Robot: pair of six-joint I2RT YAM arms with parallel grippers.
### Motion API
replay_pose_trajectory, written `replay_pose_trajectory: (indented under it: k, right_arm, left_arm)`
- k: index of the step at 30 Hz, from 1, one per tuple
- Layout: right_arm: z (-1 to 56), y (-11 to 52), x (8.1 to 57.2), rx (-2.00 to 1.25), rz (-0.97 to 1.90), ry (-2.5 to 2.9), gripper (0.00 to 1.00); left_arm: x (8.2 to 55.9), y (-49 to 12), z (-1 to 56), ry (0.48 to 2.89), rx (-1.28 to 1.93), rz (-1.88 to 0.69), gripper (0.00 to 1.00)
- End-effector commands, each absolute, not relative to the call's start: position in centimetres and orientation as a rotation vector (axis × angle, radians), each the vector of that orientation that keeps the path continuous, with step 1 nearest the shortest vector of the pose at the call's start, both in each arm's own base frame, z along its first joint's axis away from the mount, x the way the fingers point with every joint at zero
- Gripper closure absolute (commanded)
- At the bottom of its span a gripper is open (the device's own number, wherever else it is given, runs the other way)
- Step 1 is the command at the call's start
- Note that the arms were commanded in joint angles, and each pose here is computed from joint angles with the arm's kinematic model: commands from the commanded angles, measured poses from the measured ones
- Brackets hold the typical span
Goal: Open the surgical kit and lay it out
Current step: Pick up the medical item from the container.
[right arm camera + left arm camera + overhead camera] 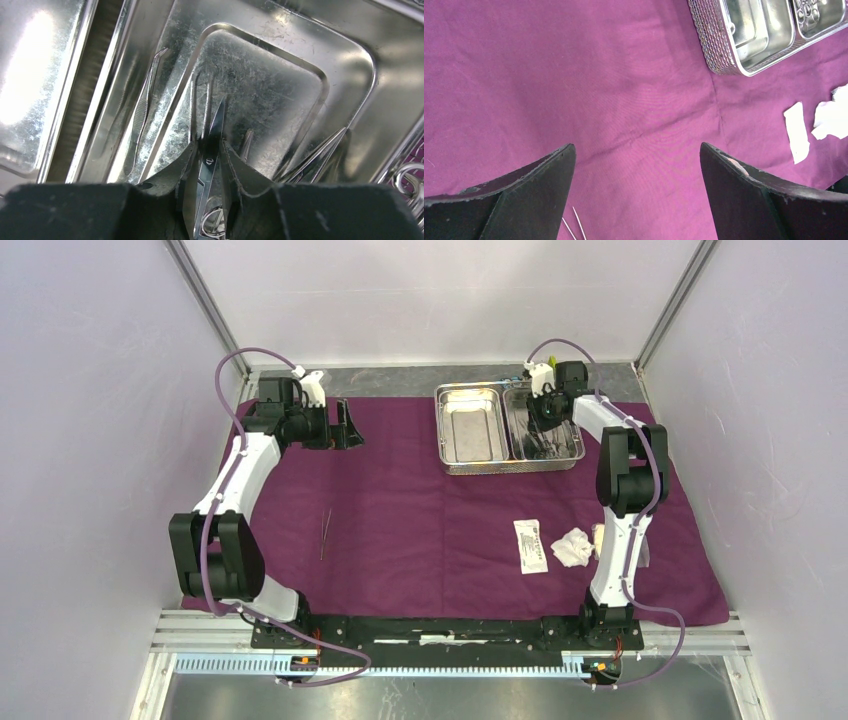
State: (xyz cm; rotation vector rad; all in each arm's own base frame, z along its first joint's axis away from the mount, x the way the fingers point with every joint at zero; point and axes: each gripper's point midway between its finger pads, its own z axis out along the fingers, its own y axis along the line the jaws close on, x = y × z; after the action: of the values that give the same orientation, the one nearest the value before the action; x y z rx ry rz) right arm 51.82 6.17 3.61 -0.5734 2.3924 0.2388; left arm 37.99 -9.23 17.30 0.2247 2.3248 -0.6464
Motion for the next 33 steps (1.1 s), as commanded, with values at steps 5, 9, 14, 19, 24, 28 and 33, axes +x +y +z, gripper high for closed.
replay_pose_trajectory:
  k: [5, 9, 14, 19, 24, 28, 33]
  right_arm:
    - [6.8, 6.6, 54.0, -0.601, 0.243, 2.308, 0.71]
    - [6.1, 6.9, 54.4, -0.615, 0.249, 2.319, 0.71]
    - [5.5, 7.1, 54.4, -0.634, 0.236, 2.327, 0.74]
    - [5.4, 7.0, 54.4, -0.639, 0.228, 2.328, 0.79]
    - [6.0, 7.1, 54.5, -0.641, 0.232, 2.314, 0.86]
    - [6.9, 7.3, 54.6, -0.639, 0.239, 2.295, 0.92]
    - [7.6, 7.4, 54.6, -0.639, 0.246, 2.281, 0.99]
  left_arm:
    - [38.6, -9.8, 18.8, 2.291, 0.211, -0.685, 0.00]
    - [38.5, -9.8, 18.7, 2.295, 0.215, -0.680, 0.00]
    - [38.6, -9.8, 18.7, 2.296, 0.215, -0.683, 0.00]
    - [38.7, -9.9, 18.7, 2.300, 0.211, -0.695, 0.00]
    - [38.8, -10.0, 18.7, 2.300, 0.210, -0.702, 0.00]
    - [38.9, -10.1, 18.5, 2.306, 0.209, -0.708, 0.00]
    - [39.0, -10.2, 18.1, 2.321, 0.208, -0.716, 0.00]
